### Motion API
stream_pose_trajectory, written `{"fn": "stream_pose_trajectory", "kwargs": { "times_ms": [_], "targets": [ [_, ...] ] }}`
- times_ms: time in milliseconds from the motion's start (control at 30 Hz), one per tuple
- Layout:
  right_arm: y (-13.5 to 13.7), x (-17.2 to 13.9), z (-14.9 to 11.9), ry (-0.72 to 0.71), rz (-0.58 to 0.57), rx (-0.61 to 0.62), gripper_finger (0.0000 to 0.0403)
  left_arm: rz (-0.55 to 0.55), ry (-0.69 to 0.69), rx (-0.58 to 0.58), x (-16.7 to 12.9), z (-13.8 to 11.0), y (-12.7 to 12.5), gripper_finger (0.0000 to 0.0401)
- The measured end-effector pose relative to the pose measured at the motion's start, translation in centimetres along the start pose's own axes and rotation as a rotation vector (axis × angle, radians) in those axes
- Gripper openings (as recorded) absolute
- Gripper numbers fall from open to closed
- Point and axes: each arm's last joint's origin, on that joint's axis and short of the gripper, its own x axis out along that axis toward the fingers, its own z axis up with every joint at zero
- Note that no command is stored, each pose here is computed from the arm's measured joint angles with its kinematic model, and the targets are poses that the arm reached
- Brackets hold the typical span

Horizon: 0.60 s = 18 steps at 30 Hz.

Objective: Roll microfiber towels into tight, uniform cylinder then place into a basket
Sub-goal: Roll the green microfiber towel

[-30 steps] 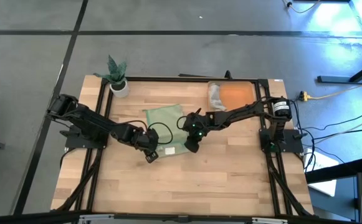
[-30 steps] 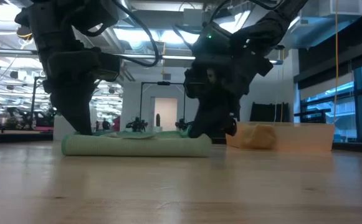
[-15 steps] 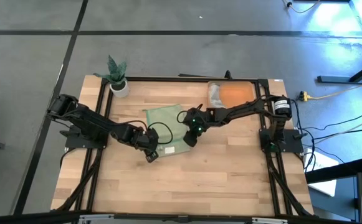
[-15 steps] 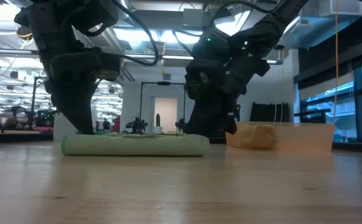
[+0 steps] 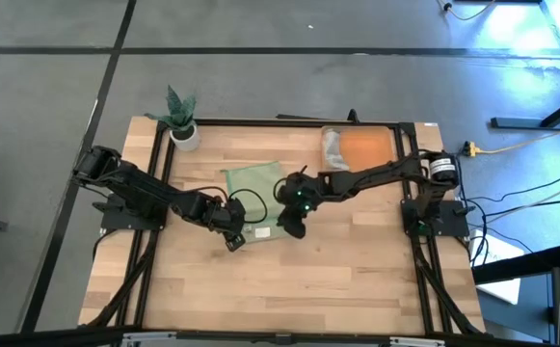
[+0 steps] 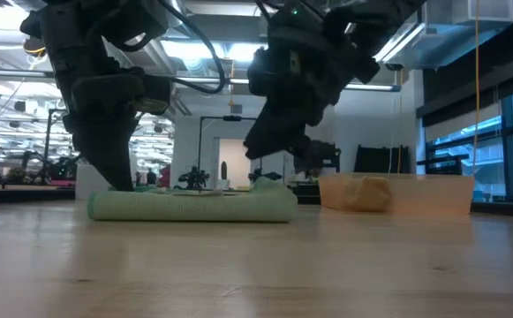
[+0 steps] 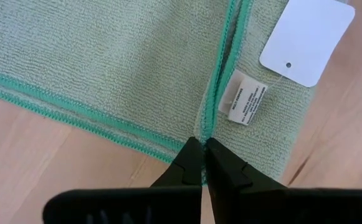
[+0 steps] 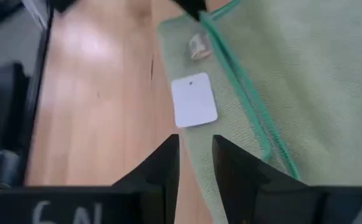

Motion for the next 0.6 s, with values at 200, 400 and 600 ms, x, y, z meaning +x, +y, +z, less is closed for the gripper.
{"fn": "stream_pose_trajectory", "kwargs": {
  "times_ms": [200, 400, 600],
  "targets": [
    [-0.3, 1.1, -1.0, 0.047, -0.08, -0.133, 0.0096, 0.0, -0.001, -0.001, 0.0, 0.0, 0.0, 0.0],
    [-1.4, 2.5, -1.6, 0.068, -0.099, -0.122, 0.0096, 0.0, 0.0, -0.004, 0.0, 0.1, 0.1, 0.0],
    [-2.0, 3.3, -2.3, 0.1, -0.107, -0.113, 0.0096, -0.004, -0.01, -0.006, 0.0, 0.2, 0.0, 0.0]
  ]
}}
